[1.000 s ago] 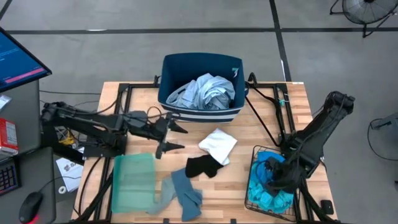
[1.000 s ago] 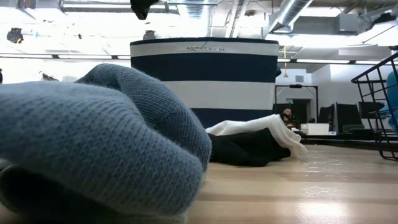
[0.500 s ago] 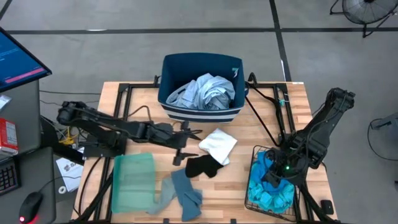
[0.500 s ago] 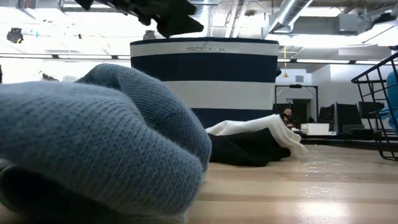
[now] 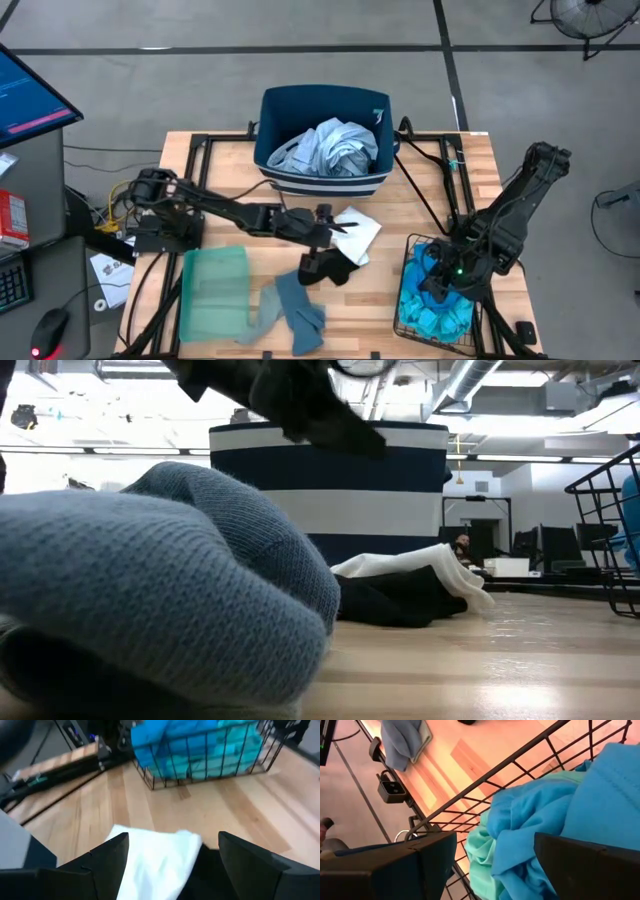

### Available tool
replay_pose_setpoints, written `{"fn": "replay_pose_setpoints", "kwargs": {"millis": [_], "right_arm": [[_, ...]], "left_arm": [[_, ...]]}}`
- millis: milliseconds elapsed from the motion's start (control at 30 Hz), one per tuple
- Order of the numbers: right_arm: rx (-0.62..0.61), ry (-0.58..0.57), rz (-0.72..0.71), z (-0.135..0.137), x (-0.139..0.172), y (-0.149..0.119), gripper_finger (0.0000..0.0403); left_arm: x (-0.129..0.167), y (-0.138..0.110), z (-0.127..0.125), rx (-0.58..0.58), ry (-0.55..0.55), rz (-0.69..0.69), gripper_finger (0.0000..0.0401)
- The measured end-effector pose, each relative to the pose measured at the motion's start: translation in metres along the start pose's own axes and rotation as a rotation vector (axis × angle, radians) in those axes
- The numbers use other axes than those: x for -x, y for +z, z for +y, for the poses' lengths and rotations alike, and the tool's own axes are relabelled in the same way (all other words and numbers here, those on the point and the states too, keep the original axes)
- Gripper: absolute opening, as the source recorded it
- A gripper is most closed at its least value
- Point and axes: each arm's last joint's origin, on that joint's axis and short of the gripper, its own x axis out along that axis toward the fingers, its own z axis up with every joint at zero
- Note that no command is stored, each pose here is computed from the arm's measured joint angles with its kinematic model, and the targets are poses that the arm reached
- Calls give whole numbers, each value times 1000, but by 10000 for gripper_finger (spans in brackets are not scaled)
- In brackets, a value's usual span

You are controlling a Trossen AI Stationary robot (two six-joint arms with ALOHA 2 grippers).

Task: Pick & Place Cloths
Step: Put the white shorts into the wire basket

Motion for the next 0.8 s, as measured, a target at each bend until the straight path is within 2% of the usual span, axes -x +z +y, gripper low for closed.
{"fn": "replay_pose_setpoints", "kwargs": {"millis": [233,433,800], "right_arm": [[20,-23,-2,1,-6,-3,260],[26,-33,-3,2,-9,-4,260],[25,-32,-5,2,-9,-4,260]], "left_arm": [[-23,-17,-11,-103,-23,39,290],[-39,-29,-16,-249,-30,27,290],[-63,-54,-8,-256,-21,112,289]]}}
